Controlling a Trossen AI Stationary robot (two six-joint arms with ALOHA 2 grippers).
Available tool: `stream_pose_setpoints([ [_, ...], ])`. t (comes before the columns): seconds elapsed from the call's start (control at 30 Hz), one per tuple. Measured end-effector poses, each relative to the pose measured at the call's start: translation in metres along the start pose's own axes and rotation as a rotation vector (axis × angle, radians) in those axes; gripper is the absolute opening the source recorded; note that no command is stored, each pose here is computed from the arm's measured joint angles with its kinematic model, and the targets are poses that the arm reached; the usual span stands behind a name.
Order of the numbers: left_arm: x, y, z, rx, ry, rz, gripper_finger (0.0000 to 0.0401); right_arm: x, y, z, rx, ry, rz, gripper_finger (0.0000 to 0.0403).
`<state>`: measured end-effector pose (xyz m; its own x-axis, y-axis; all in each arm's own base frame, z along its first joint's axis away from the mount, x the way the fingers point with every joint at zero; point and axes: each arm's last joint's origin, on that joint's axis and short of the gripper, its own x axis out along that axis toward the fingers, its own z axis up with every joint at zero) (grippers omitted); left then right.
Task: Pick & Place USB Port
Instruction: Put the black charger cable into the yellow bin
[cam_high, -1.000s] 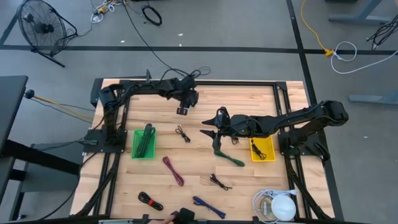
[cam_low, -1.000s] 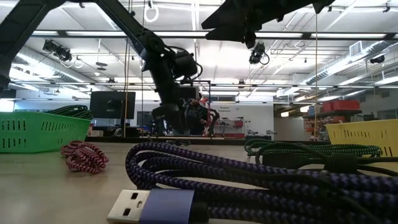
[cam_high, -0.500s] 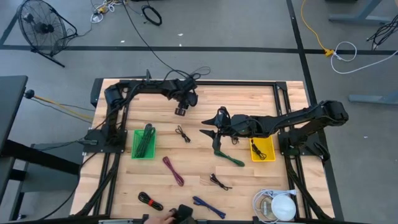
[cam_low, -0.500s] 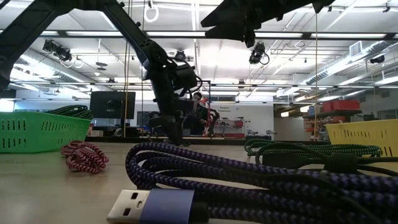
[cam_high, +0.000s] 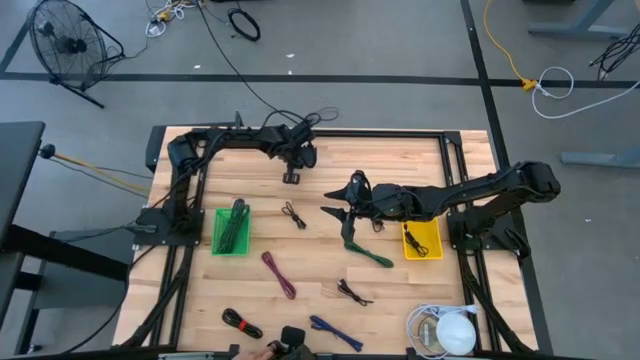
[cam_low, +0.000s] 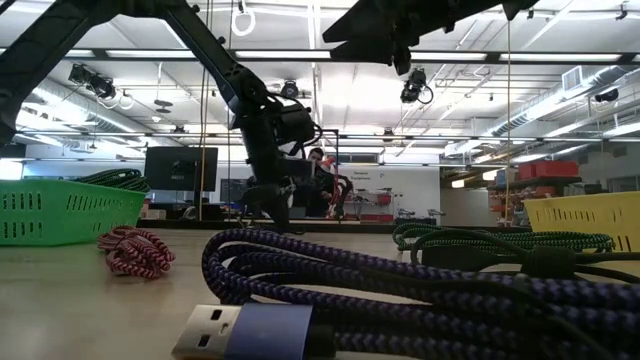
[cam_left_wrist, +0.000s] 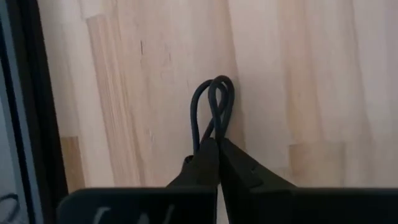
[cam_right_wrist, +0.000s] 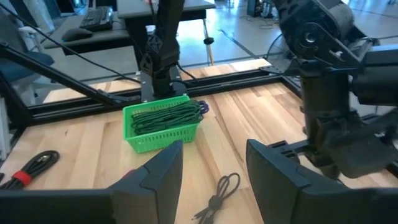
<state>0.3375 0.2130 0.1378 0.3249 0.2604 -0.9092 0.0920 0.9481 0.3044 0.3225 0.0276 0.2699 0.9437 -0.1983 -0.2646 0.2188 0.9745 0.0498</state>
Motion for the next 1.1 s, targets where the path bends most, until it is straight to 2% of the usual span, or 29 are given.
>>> stream_pose_setpoints([
  [0.1,-0.013,0.001,0.002,-0.053,-0.032,-0.012,0.0003,0.000,-0.001,0.000,-0.002,0.000,-0.019,0.0176],
  [0.23,-0.050,0.006,0.008,-0.172,-0.145,-0.035,0.0002,0.000,-0.002,-0.002,-0.010,0.020,-0.047,0.0176],
  [0.37,-0.097,0.008,0.012,-0.304,-0.321,-0.132,0.0001,0.000,-0.004,-0.004,-0.016,0.032,-0.080,0.0176],
  [0.5,-0.145,0.005,0.014,-0.367,-0.517,-0.270,0.0001,0.000,-0.005,-0.004,-0.016,0.039,-0.091,0.0176],
  [0.67,-0.198,-0.002,0.012,-0.355,-0.702,-0.383,0.0001,0.000,-0.006,-0.005,-0.020,0.042,-0.115,0.0176],
  [0.8,-0.224,-0.012,0.018,-0.295,-0.844,-0.499,0.0000,0.000,-0.008,-0.005,-0.029,0.035,-0.166,0.0176],
  [0.9,-0.235,-0.023,0.029,-0.232,-0.910,-0.519,0.0000,0.001,-0.010,-0.004,-0.025,0.025,-0.186,0.0176],
  [1.1,-0.235,-0.045,0.047,-0.159,-0.915,-0.509,0.0000,-0.005,-0.013,0.005,-0.024,-0.013,-0.191,0.0176],
])
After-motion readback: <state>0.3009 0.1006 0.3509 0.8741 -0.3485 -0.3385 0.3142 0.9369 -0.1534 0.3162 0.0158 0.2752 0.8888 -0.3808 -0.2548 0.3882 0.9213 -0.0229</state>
